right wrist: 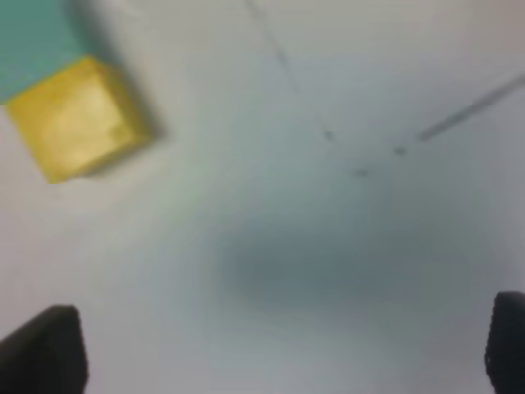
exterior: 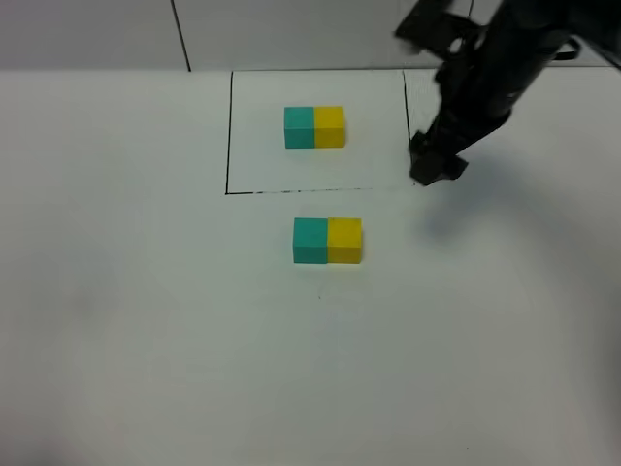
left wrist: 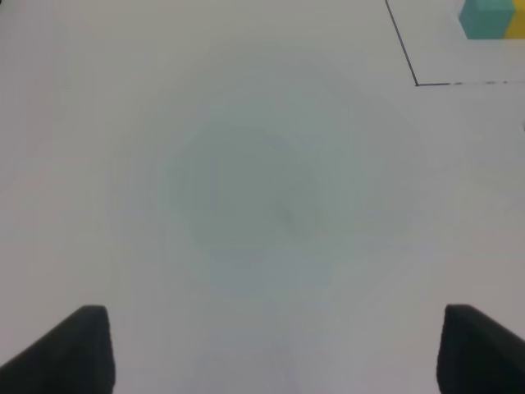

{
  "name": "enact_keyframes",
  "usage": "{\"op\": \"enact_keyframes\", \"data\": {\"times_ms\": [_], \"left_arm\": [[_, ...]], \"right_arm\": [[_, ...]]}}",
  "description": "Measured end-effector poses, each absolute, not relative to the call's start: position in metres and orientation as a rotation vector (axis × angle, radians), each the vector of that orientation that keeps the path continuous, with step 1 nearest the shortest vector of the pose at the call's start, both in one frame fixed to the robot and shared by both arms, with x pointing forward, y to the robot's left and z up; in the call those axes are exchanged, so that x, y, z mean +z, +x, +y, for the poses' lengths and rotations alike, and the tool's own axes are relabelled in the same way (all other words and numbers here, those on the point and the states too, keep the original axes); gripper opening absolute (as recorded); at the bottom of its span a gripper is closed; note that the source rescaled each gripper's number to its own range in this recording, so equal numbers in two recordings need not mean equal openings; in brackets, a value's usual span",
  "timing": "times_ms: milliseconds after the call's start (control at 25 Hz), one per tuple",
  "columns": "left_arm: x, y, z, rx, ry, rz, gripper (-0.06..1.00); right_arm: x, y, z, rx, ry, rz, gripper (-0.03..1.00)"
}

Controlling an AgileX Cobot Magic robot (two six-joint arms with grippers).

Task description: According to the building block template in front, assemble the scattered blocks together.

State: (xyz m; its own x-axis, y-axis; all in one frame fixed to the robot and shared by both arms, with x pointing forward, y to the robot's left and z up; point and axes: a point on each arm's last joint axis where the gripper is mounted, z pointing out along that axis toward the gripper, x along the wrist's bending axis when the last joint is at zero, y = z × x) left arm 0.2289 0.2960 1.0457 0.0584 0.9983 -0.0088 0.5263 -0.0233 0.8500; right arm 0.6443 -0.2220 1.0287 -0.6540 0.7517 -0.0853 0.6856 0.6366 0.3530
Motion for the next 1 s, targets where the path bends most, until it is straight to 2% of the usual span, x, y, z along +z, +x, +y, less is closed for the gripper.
{"op": "enact_keyframes", "data": {"times_ms": [200,360,680,840,1000], "left_arm": [[1.046,0.229,0.296,0.855,1.637,1.552,0.81],[1.046,0.229,0.296,0.855,1.637,1.552,0.81],[1.046,0.229,0.296,0.855,1.637,1.552,0.81],[1.046,0.229,0.296,0.855,1.637,1.552,0.81],[1.046,0.229,0.296,0.855,1.637,1.552,0.81]], "right_arm": [[1.049,0.599,-0.287,0.506,1.503,2.325,1.00],[1.070,0.558,-0.308,0.584,1.650,2.128,1.00],[1.117,0.467,-0.309,0.726,1.689,1.901,1.00],[1.118,0.411,-0.303,0.773,1.694,1.847,1.00],[1.101,0.364,-0.298,0.807,1.684,1.810,1.00]]}}
